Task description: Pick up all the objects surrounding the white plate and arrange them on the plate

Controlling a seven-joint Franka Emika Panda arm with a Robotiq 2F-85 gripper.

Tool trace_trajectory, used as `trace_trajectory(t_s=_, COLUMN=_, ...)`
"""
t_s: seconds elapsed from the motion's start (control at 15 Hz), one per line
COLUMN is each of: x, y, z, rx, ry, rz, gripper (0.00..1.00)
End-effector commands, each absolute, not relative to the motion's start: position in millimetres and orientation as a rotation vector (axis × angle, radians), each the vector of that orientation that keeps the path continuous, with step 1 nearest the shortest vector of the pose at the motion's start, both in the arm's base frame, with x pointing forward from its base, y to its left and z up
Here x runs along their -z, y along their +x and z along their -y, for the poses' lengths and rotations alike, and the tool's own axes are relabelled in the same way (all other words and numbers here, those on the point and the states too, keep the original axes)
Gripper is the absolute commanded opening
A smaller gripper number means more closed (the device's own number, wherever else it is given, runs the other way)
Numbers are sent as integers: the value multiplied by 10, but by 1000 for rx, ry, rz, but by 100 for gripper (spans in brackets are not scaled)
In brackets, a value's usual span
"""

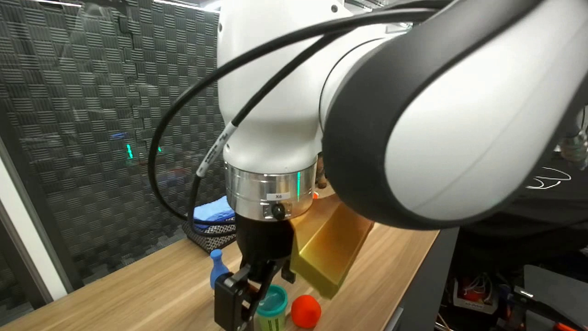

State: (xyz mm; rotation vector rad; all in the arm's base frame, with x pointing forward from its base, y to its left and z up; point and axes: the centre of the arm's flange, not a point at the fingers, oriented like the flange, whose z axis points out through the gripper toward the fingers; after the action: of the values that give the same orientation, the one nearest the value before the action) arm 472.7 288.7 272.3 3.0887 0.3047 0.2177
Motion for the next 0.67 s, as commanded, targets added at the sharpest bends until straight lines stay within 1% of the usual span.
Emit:
trace_trajectory(t_s=0.0, x=-2653, y=4750, z=-2949, rx=-319, ry=3040, rz=-319, gripper=100)
trace_trajectory(t_s=0.6, x=-2423, y=4858, z=-2926, rx=-357, ry=2998, rz=-262, gripper=100)
